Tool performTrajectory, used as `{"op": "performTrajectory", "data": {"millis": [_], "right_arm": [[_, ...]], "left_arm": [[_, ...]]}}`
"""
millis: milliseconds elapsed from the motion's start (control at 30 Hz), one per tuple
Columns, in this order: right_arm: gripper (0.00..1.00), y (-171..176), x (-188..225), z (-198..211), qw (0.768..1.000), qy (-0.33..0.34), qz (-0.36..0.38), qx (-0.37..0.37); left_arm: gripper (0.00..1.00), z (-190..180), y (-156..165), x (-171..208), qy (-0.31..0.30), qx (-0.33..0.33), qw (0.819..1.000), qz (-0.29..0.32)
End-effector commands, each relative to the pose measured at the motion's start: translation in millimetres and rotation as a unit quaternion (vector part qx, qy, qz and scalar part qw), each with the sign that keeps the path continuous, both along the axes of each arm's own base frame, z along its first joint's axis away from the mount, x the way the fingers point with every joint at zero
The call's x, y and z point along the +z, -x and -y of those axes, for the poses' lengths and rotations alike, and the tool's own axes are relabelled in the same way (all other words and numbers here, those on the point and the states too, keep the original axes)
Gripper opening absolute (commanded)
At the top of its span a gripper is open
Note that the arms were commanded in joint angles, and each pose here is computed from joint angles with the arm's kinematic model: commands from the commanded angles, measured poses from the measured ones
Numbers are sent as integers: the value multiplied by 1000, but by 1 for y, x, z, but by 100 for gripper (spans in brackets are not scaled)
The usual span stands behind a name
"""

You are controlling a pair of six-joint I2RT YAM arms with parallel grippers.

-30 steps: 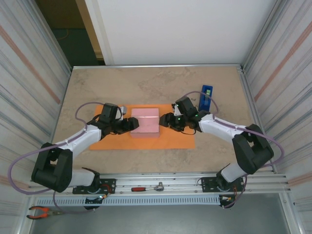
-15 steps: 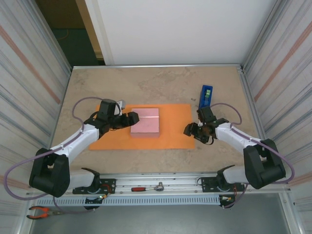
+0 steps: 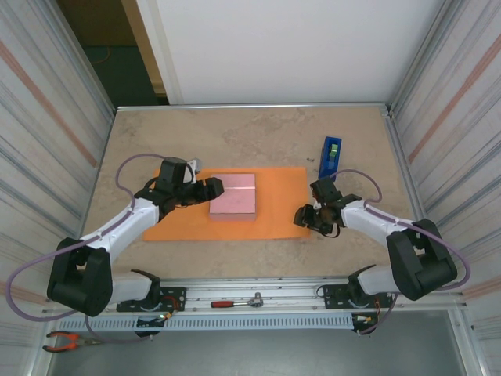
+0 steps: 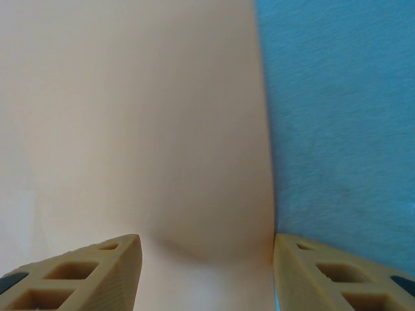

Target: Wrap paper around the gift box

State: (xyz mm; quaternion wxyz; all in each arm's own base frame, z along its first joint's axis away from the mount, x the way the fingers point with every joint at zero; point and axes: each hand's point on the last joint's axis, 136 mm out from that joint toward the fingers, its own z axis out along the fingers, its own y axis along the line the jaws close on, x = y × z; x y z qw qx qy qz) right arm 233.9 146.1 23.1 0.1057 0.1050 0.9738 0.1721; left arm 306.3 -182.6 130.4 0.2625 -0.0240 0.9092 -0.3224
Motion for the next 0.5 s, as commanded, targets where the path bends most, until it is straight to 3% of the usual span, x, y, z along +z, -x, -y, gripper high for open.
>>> {"op": "performTrajectory", "data": {"millis": [0, 300, 467], "right_arm": [[54, -4, 4, -18, 1000, -13, 5, 16], [58, -16, 13, -40, 998, -31, 39, 27], [65, -41, 26, -47, 992, -84, 85, 29]], "left_arm": [[74, 1, -5, 6, -2, -3, 1000, 15], [75, 3, -7, 9, 3, -5, 1000, 18], [75, 4, -8, 10, 5, -6, 1000, 20]]}}
